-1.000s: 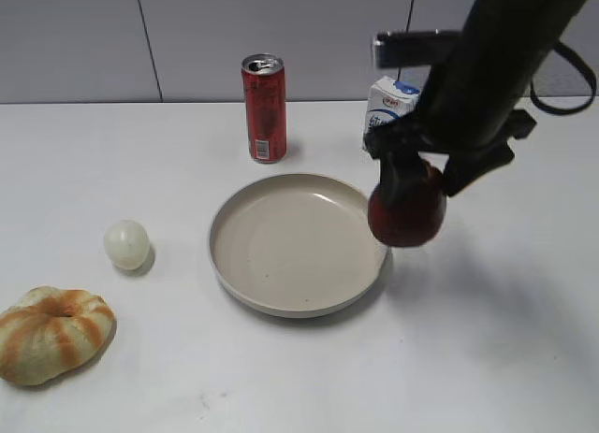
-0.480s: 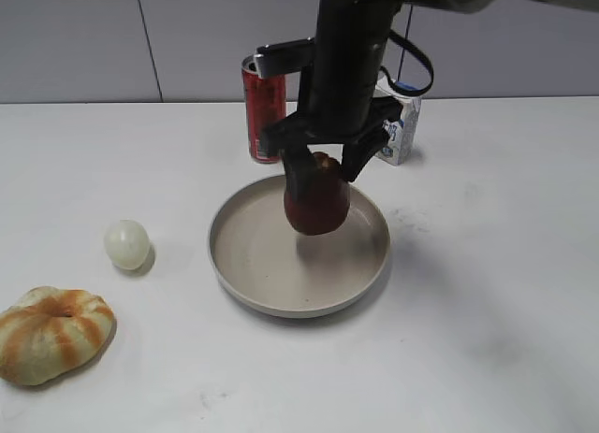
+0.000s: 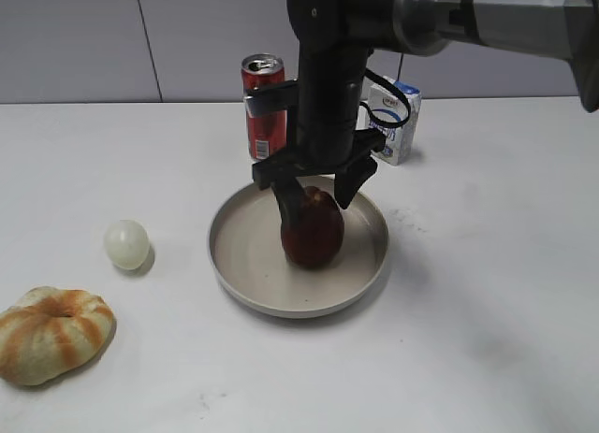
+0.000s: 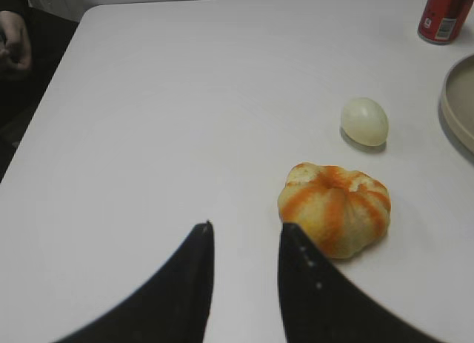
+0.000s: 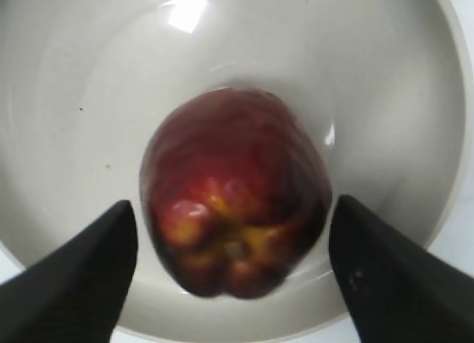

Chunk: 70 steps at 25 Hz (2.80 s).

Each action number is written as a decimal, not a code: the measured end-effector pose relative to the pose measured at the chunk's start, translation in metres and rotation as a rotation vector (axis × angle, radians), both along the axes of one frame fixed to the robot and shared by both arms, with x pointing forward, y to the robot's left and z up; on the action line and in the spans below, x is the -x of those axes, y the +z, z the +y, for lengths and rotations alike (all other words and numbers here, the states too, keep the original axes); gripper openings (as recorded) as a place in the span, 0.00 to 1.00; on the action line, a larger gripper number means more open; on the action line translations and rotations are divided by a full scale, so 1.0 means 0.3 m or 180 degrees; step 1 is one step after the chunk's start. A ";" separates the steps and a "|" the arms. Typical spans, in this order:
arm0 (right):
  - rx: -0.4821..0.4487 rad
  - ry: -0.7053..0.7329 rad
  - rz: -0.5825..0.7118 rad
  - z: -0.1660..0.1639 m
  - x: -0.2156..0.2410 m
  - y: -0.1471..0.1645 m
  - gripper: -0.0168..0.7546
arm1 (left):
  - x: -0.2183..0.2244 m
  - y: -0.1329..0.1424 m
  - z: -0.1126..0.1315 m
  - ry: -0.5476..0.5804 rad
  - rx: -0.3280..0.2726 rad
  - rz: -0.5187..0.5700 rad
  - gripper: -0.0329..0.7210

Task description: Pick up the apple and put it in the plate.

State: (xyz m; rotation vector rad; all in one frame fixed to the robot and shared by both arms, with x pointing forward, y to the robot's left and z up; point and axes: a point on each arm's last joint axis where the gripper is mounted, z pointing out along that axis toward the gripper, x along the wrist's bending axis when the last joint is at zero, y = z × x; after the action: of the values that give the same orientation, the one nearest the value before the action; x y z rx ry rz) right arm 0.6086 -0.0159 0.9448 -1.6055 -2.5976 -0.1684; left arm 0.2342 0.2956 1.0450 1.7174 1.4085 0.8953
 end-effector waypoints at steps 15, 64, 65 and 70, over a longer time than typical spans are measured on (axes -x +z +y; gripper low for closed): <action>-0.0455 -0.0012 -0.0604 -0.009 -0.113 0.211 0.87 | 0.000 0.000 0.000 0.0000 0.0000 0.0000 0.36; -0.0411 -0.1434 -0.2367 -0.907 0.932 0.333 0.79 | 0.000 0.000 0.000 0.0000 0.0000 0.0000 0.36; -0.0448 -0.1435 -0.2465 -0.909 0.948 0.343 0.79 | 0.000 0.000 0.000 0.0000 0.0000 0.0000 0.36; -0.0634 -0.1445 -0.2840 -0.914 1.027 0.379 0.79 | 0.000 0.000 0.000 0.0000 0.0000 0.0000 0.36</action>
State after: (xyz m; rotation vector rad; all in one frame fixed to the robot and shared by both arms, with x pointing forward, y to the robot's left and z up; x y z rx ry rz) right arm 0.3006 -0.2900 1.0585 -2.3910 -2.4863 -1.4083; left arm 0.2342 0.2956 1.0450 1.7174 1.4085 0.8953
